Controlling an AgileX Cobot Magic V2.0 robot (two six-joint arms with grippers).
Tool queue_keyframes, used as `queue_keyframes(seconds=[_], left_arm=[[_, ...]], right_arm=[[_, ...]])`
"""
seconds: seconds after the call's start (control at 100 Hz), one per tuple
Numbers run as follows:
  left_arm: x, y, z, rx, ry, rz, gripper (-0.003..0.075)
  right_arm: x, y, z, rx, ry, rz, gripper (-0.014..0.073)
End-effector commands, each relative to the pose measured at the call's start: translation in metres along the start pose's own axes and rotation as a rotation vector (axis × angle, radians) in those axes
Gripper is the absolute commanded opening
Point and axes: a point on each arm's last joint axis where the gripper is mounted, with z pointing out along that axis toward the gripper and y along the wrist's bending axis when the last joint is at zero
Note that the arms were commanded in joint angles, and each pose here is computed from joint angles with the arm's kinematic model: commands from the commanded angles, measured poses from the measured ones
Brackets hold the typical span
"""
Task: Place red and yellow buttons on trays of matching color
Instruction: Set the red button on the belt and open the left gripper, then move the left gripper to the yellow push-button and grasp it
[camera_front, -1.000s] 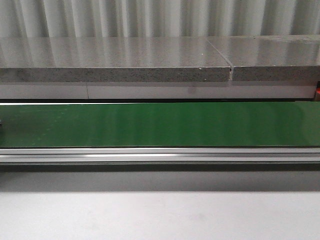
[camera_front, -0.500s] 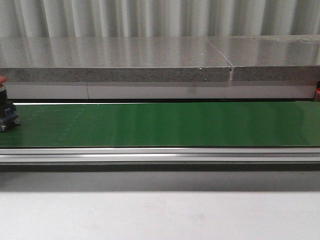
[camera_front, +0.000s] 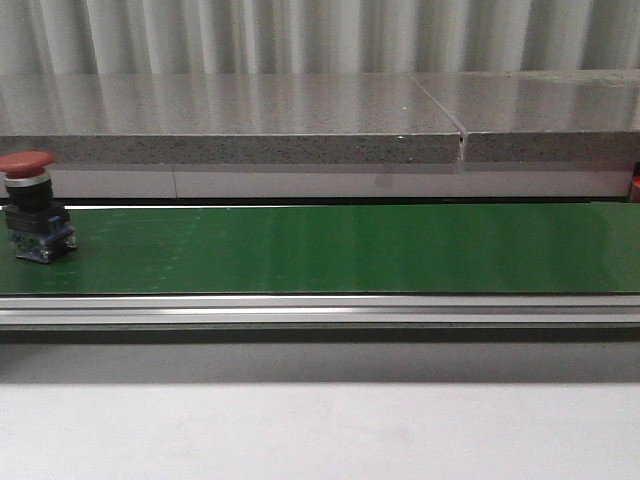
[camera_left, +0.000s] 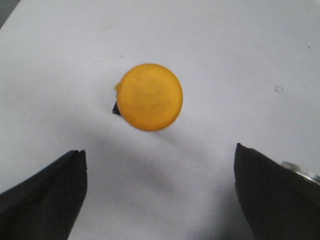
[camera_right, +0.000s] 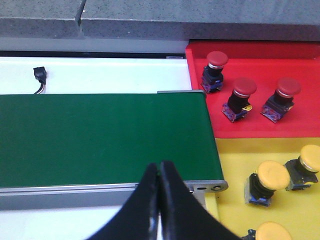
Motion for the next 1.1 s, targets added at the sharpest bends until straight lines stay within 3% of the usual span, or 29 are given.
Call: queue_keyframes(seconds=[0.0,0.31,0.46,0.6,0.86,1.09], left_arm=[[-0.023,-0.005,-0.017,0.012,-0.111,-0.004,0.0578],[-0.043,-0.001,0.008,0.014,-0.106,-0.002,0.0573],[-0.042,0.0,0.014,0.009,-0.097,-0.001,0.0529],[-0.044,0.0,0.012,0.006,-0.102,0.005,0.0423],[-0.041,-0.001,0.009,0.01,-0.072,0.011,0.0134],[-0.046,-0.015,-0.045,0.043,-0.153,0.023,0.0063]], right_arm=[[-0.014,0.0,-0.004,-0.002,-0.094,-0.016,-0.012],[-0.014,0.0,-0.004,-0.002,-0.094,-0.016,-0.012],[-0.014,0.0,-0.004,-0.002,-0.094,-0.016,-0.012],[-0.014,0.0,-0.004,-0.002,-0.094,-0.016,-0.012],[-0.014,0.0,-0.004,-0.002,-0.094,-0.016,-0.012],[-0.014,0.0,-0.004,-0.002,-0.094,-0.016,-0.012]])
